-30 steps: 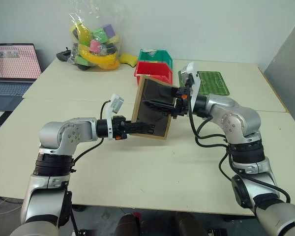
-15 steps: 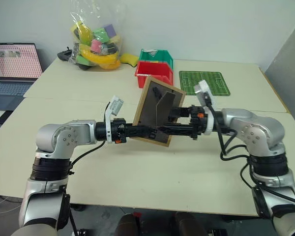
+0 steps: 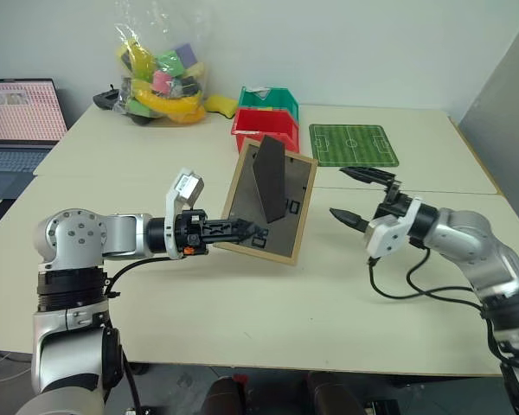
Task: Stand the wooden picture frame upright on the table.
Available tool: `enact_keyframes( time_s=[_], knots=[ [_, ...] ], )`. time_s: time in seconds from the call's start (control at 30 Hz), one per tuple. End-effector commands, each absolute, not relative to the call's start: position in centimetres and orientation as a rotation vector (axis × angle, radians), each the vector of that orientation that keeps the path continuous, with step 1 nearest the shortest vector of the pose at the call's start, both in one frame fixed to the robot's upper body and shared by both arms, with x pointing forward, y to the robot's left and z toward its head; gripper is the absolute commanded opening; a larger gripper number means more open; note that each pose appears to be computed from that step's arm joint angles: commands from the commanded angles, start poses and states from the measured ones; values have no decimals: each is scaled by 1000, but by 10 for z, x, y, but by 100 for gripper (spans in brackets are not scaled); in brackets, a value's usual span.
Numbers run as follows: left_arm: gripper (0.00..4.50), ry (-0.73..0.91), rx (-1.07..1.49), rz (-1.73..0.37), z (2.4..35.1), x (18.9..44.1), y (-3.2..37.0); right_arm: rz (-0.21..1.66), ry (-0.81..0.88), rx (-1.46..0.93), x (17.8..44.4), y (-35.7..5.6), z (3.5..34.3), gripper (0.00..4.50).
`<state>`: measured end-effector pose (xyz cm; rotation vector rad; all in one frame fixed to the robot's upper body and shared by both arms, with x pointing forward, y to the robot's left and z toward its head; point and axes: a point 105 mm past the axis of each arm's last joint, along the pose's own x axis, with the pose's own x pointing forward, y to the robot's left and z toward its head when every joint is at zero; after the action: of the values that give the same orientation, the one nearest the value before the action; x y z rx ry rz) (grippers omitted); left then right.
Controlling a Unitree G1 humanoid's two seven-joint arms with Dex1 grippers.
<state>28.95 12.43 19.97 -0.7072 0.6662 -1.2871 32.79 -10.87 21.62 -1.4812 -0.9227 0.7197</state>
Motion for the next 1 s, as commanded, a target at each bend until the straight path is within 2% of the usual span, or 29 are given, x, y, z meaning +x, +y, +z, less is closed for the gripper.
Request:
enact_keyframes(
  time_s=[0.03, 0.2, 0.3, 0.57, 0.7, 0.77, 0.87, 1.0],
  knots=[
    [127, 626, -732, -1387, 216, 277, 118, 677, -1134, -1498, 326, -84, 220, 448],
    [127, 649, -742, -1398, 211, 269, 112, 673, -1260, -1453, 323, -62, 227, 448],
    [127, 651, -749, -1395, 211, 266, 112, 699, -1279, -1429, 320, -62, 225, 405],
    [127, 668, -784, -1372, 206, 259, 110, 652, -1349, -1421, 316, -66, 237, 217],
    [127, 650, -793, -1340, 206, 260, 107, 664, -1361, -1416, 314, -65, 238, 153],
    [197, 635, -796, -1326, 206, 261, 108, 671, -1355, -1414, 314, -67, 237, 150],
    [248, 617, -821, -1285, 207, 265, 113, 705, -1328, -1355, 314, -69, 237, 132],
    [325, 556, -838, -1166, 209, 276, 133, 780, -1260, -1230, 309, -73, 233, 132]
  ],
)
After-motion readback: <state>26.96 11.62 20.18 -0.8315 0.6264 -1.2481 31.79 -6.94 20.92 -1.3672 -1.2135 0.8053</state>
